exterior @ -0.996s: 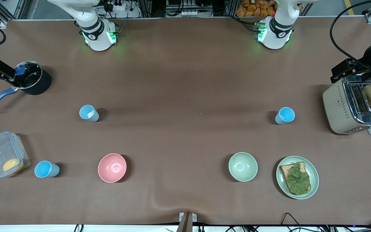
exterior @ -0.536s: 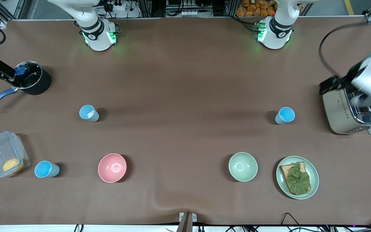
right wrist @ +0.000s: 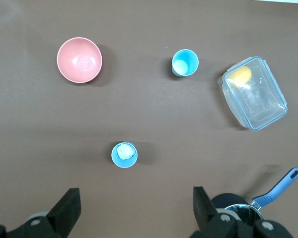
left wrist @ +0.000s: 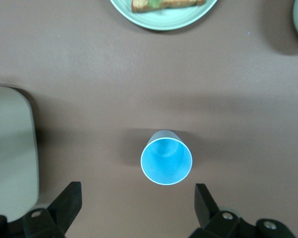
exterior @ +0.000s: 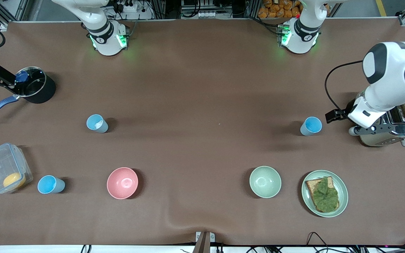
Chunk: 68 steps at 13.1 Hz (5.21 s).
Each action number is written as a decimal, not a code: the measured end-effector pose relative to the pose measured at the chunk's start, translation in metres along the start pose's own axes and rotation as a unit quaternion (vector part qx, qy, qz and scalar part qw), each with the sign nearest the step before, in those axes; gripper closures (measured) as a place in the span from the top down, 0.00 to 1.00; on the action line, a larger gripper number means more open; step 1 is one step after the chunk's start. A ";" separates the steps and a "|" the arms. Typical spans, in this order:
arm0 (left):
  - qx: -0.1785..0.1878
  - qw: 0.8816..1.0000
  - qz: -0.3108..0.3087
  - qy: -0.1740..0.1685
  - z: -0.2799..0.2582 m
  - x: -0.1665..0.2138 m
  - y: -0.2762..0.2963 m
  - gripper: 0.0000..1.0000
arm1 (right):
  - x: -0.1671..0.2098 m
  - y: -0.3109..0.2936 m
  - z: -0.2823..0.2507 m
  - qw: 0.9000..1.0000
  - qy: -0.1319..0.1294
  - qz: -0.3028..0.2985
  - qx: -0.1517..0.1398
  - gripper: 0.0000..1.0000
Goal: Stack blue cups with both arms
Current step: 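Move the left gripper down to the blue cup beside the toaster, then close the left gripper around the blue cup's rim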
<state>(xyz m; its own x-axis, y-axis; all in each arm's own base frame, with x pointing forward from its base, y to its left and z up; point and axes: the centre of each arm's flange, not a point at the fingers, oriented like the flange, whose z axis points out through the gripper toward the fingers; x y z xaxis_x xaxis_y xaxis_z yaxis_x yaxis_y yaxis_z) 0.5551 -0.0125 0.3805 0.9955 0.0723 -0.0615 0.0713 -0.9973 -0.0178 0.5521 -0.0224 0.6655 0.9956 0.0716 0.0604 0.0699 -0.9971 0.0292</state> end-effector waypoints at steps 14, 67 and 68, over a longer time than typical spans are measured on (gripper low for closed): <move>0.001 1.000 0.002 -0.016 0.076 -0.015 -0.001 1.00 | 0.000 0.000 0.000 1.000 0.000 0.000 0.000 1.00; -0.004 1.000 -0.004 -0.016 0.131 0.016 -0.005 0.04 | -0.013 -0.007 -0.008 0.999 -0.041 -0.005 0.005 1.00; -0.004 1.000 -0.004 -0.016 0.131 0.016 -0.005 0.04 | -0.013 -0.007 -0.008 0.999 -0.041 -0.005 0.005 1.00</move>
<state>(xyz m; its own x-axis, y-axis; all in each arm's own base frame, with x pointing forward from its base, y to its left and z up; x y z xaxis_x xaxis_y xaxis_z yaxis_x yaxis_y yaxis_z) 0.5625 -0.0045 0.2489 0.9924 0.0801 -0.0935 0.0795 -0.9968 -0.0107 0.5384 -0.0160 0.6728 0.9965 0.0805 -0.0224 0.0809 -0.9965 0.0194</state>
